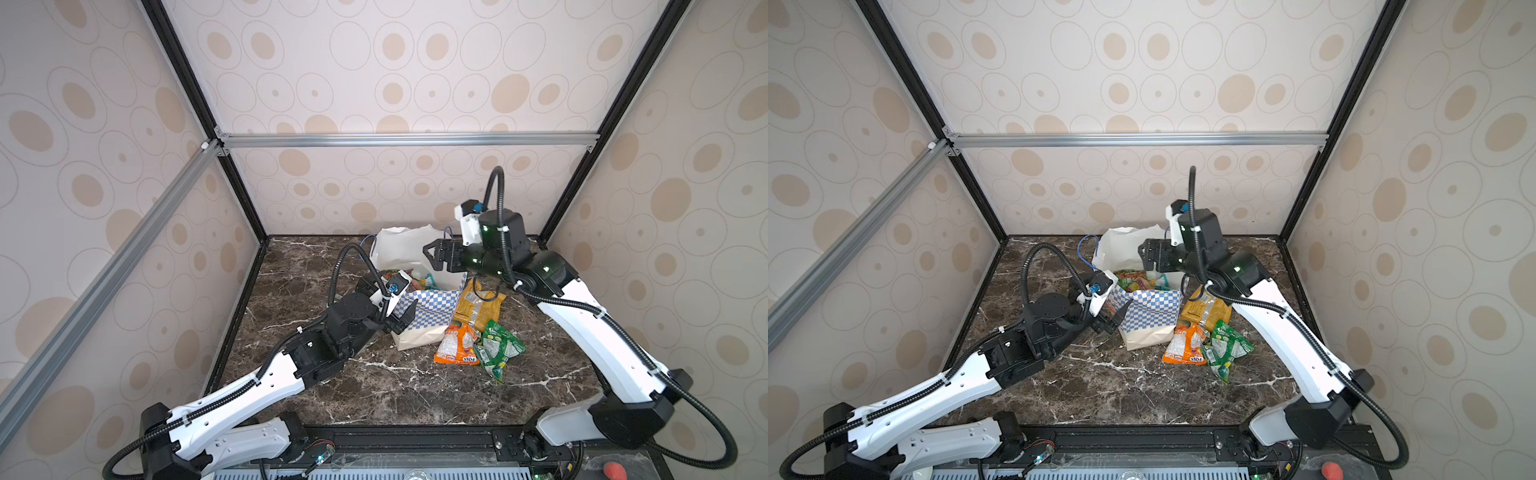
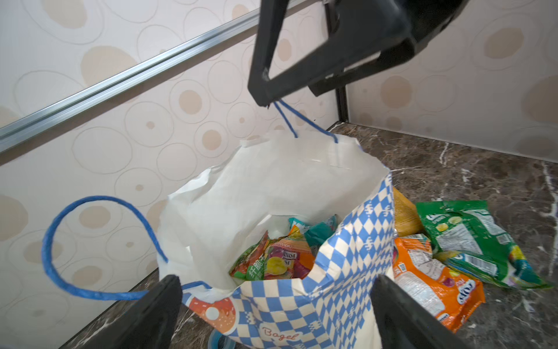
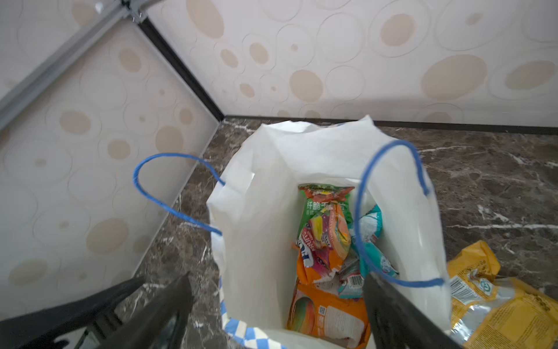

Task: Take the snacks out of the paper bag
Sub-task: Pick up the snack from the paper bag.

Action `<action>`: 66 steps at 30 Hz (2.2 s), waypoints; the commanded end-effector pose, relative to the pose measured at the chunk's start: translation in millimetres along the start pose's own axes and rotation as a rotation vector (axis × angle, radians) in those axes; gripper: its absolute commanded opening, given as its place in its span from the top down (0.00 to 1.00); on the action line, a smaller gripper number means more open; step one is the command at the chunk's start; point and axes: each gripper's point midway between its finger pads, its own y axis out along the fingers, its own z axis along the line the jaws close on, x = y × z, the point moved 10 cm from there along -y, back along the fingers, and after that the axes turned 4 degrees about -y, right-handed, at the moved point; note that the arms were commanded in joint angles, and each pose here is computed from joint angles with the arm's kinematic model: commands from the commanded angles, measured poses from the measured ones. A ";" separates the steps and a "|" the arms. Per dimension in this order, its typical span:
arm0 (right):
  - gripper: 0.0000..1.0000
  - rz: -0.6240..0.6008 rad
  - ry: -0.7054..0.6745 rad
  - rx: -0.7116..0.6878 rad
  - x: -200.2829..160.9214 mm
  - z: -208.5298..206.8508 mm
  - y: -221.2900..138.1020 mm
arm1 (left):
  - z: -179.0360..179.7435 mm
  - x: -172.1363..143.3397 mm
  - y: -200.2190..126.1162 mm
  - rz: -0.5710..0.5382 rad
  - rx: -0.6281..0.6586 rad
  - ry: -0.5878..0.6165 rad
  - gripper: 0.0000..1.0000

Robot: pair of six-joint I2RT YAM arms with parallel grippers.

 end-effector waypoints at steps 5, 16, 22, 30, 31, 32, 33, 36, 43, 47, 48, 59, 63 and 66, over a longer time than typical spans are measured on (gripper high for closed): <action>0.09 0.193 -0.142 -0.035 5.0 24.8 41.2 | 42.9 7.9 -9.4 -0.048 0.186 -0.113 0.02; 0.10 0.417 -0.168 -0.202 -19.4 8.8 123.0 | 76.2 9.0 -22.7 -0.094 0.301 -0.178 0.02; 0.10 0.542 -0.114 -0.225 -51.7 -12.9 163.2 | 74.9 9.7 -22.0 -0.099 0.275 -0.176 0.02; 0.09 0.680 -0.092 -0.260 -100.6 -33.4 207.6 | 69.5 9.6 -17.2 -0.103 0.209 -0.187 0.02; 0.09 0.691 -0.086 -0.262 -105.7 -35.7 212.3 | 69.3 9.2 -16.2 -0.097 0.208 -0.186 0.02; 0.09 0.702 -0.082 -0.259 -111.9 -37.0 217.6 | 69.1 8.9 -15.2 -0.092 0.209 -0.184 0.02; 0.09 0.710 -0.077 -0.259 -117.6 -38.7 222.6 | 69.2 9.1 -14.8 -0.090 0.209 -0.183 0.02; 0.09 0.733 -0.057 -0.260 -133.6 -43.5 235.2 | 68.6 8.3 -14.2 -0.093 0.201 -0.180 0.02; 0.09 0.790 -0.010 -0.298 -172.2 -56.5 256.5 | 65.2 8.7 -13.7 -0.106 0.161 -0.172 0.02; 0.19 0.827 0.021 -0.291 -193.1 -62.6 265.2 | 63.9 8.6 -13.3 -0.108 0.142 -0.168 0.02; 0.24 0.834 0.026 -0.286 -196.9 -63.2 267.0 | 62.9 9.1 -13.2 -0.113 0.127 -0.163 0.02; 0.92 0.758 0.035 -0.267 -168.6 -57.2 251.3 | 57.8 10.5 -10.4 -0.115 0.060 -0.149 0.02; 1.00 0.693 0.032 -0.254 -145.7 -50.2 236.0 | 57.5 9.7 -9.9 -0.113 0.058 -0.150 0.02; 1.00 0.637 0.029 -0.238 -125.9 -43.8 222.0 | 57.4 10.1 -10.2 -0.115 0.057 -0.150 0.02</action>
